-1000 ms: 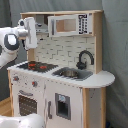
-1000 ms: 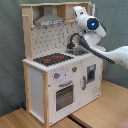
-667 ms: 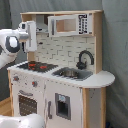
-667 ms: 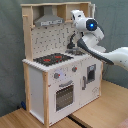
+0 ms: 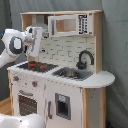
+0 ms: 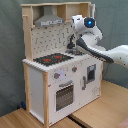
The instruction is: Play with the kitchen
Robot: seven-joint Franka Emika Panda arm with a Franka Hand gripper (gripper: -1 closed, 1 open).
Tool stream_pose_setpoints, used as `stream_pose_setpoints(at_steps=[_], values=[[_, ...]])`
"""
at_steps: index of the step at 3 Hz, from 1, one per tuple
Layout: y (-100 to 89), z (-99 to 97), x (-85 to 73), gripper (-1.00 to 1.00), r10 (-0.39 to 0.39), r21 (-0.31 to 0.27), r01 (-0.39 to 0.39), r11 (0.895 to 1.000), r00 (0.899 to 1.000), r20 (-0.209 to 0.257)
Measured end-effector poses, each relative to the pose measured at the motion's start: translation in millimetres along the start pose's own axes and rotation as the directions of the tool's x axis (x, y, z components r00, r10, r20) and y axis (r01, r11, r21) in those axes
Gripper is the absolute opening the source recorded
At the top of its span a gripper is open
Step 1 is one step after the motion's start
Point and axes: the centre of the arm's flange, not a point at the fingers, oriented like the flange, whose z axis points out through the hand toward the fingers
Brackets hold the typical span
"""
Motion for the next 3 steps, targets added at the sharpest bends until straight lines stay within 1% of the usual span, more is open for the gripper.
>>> stream_pose_setpoints(at_steps=[1,2,3], values=[[-0.7,17.7,-11.4,1.00,0.024,0.082,-0.032,0.996,0.995,0.095],[-4.2,38.0,-23.3,1.00,0.029,0.168,-0.063,0.984,0.981,0.194],[-1.1,64.3,-37.9,1.00,0.026,0.243,-0.103,0.965,0.954,0.300]])
